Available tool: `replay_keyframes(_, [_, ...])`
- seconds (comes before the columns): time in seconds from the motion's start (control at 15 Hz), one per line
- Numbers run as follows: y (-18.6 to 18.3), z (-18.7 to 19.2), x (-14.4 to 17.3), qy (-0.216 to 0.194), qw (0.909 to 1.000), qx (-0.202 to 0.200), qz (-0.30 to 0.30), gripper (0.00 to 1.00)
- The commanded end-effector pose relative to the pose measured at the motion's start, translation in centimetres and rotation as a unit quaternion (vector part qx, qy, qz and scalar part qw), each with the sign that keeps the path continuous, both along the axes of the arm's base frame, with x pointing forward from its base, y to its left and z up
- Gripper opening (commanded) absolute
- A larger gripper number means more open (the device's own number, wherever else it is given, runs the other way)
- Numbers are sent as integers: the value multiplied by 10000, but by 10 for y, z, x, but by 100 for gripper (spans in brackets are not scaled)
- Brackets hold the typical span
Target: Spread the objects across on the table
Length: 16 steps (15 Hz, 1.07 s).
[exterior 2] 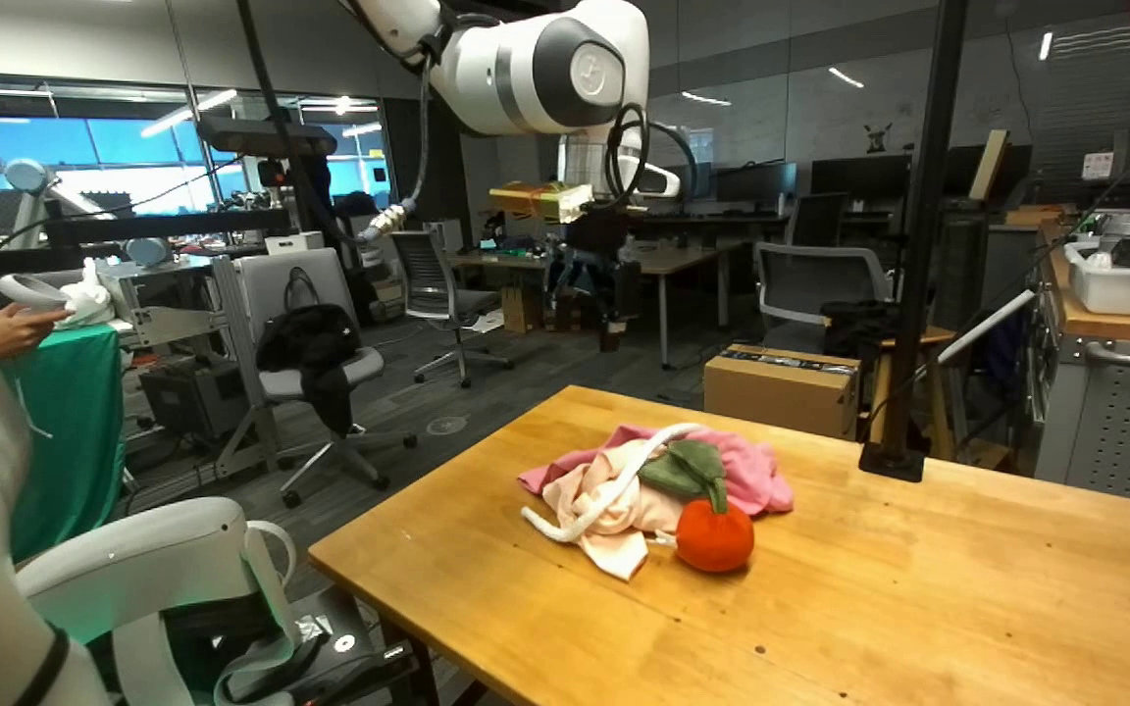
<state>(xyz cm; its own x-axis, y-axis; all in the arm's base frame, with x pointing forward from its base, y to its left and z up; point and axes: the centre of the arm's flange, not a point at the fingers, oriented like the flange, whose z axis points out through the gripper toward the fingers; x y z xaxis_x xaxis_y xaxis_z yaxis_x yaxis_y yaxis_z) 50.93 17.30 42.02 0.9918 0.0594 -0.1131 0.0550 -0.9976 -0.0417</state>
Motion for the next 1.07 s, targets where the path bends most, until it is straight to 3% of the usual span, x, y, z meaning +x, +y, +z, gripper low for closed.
replay_keyframes(0.0, [-4,-10,24,122,9998,-174,17,100])
replay_keyframes(0.6, [-14,-53,36,47,9997,-94,209,100])
replay_keyframes(1.0, [-10,-78,42,-76,9977,32,667,100])
